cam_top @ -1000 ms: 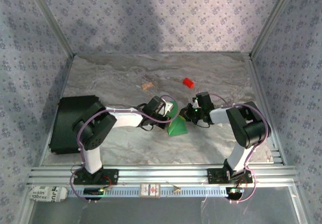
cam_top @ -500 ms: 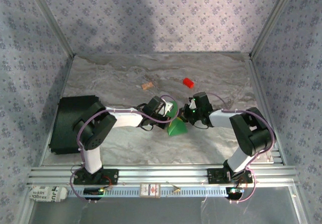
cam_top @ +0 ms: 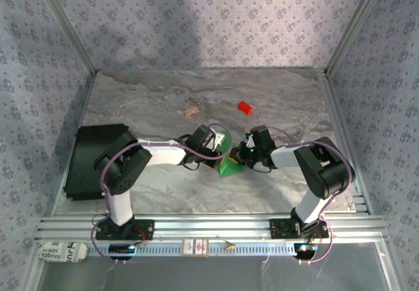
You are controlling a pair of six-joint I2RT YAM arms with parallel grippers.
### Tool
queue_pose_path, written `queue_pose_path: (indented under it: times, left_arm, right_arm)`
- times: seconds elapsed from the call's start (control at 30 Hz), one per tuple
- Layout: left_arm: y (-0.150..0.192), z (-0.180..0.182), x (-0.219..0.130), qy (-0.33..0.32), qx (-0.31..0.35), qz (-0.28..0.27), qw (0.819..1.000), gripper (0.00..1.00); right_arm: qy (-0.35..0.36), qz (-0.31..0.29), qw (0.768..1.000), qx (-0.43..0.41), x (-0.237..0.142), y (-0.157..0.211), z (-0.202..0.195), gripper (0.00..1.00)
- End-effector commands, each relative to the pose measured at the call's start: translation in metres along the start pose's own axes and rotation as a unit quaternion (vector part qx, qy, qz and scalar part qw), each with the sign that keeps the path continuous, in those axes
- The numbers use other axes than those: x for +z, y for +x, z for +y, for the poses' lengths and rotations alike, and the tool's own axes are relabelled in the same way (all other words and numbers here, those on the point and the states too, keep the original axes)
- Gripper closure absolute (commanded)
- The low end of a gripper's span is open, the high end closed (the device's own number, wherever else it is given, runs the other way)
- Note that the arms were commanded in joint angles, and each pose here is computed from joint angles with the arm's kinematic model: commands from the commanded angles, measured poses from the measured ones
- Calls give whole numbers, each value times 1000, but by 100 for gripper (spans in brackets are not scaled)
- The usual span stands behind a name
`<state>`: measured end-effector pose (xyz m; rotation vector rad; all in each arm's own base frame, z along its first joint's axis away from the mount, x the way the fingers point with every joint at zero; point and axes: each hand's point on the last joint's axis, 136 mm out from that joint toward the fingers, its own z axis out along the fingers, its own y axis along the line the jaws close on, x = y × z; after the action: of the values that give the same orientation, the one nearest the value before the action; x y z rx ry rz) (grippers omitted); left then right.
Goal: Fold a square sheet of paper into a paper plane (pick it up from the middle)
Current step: Fold the triangle a second time at the center of the table.
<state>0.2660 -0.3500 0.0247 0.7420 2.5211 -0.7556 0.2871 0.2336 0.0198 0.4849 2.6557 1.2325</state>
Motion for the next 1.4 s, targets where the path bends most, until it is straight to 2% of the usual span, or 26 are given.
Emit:
queue_pose_path:
  times: [0.0, 0.13, 0.27, 0.3, 0.43, 0.5, 0.6, 0.73, 1.0, 1.2, 1.37]
  left_arm:
    - [2, 9, -14, -30, -20, 15, 999, 74]
    - [-17, 10, -37, -49, -39, -13, 998, 62]
    - [-28, 6, -55, -46, -53, -35, 997, 59]
    - [-29, 0, -58, -34, -56, -38, 997, 61]
    - [-26, -25, -62, 39, -85, -30, 995, 79]
    - [-22, -40, -60, 81, -98, -15, 992, 85]
    - [-15, -60, -56, 134, -120, 15, 984, 89]
    - [-6, -67, -45, 154, -161, 59, 973, 96]
    - [5, -70, -24, 164, -184, 108, 963, 98]
    - [6, -71, -18, 160, -185, 111, 963, 97]
    - [14, -61, -8, 132, -193, 120, 965, 97]
  right_arm:
    - [57, 5, 998, 36, 4, 11, -37, 98]
    - [59, 1, 997, 39, 3, 11, -37, 98]
    - [60, -1, 997, 42, 3, 11, -38, 98]
    - [60, -2, 997, 43, 3, 11, -37, 98]
    - [60, -3, 997, 45, 3, 11, -38, 98]
    - [61, -4, 997, 45, 3, 12, -38, 98]
    - [63, -3, 997, 46, 3, 12, -39, 98]
    - [65, -3, 997, 45, 3, 13, -41, 98]
    - [68, -2, 997, 45, 2, 14, -42, 98]
    - [69, -2, 997, 46, 1, 14, -43, 98]
    - [69, -1, 997, 45, 1, 14, -43, 98]
